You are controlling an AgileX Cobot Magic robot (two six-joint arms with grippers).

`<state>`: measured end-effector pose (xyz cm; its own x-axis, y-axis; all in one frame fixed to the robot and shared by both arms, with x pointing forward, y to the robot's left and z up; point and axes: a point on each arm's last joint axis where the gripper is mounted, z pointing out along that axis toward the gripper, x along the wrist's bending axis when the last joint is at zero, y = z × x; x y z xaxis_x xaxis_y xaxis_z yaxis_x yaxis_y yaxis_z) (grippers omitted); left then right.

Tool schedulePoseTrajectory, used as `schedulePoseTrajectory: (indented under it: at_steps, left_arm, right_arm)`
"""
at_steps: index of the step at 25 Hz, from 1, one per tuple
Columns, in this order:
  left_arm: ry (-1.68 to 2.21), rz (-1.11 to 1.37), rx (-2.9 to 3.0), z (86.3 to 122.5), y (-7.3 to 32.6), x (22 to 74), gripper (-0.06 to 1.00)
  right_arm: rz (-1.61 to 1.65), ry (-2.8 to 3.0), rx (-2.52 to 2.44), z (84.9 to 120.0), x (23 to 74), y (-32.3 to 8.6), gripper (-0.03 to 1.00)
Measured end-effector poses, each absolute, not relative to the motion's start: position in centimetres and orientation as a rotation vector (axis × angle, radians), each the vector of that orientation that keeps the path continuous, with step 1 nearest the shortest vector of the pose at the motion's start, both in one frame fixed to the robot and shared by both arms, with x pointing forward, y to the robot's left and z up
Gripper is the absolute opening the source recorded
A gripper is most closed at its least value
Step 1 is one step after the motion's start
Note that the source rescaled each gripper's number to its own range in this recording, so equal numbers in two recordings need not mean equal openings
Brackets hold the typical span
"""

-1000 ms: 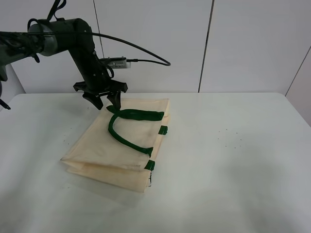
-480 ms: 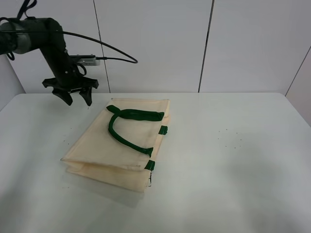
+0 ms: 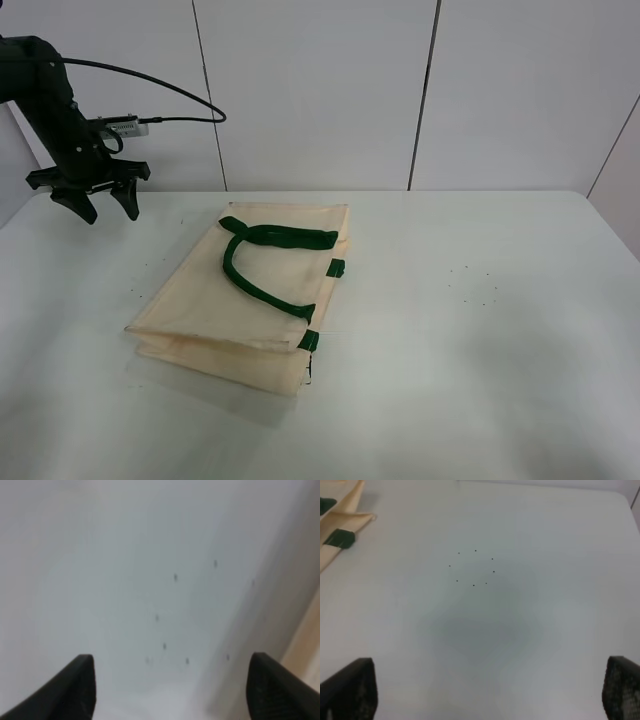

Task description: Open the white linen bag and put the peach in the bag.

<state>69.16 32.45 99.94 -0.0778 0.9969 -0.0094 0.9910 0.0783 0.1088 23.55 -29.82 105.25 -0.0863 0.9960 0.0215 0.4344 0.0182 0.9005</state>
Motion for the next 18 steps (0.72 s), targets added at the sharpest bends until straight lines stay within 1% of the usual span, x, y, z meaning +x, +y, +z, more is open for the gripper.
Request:
schedulePoseTrajectory:
  at_steps: [3,8,9,15,18]
  left_arm:
    - [2.259,0.089,2.099,101.2,32.2,66.5,0.98]
    - [2.259,0.090,2.099,104.7,31.9,60.2,0.98]
    - [2.259,0.090,2.099,104.7,31.9,60.2,0.98]
    - [2.248,0.111,2.089,107.2,31.4,50.6,0.98]
    - [2.237,0.135,2.088,107.2,31.2,45.7,0.98]
  right_arm:
    - [1.029,1.604,1.491,105.2,23.6,-29.8,1.00]
    - [1.029,1.604,1.491,105.2,23.6,-29.8,1.00]
    - [1.029,1.604,1.491,105.2,23.6,-29.8,1.00]
    - [1.029,1.604,1.491,105.2,23.6,-29.8,1.00]
    - [1.029,1.604,1.491,105.2,23.6,-29.8,1.00]
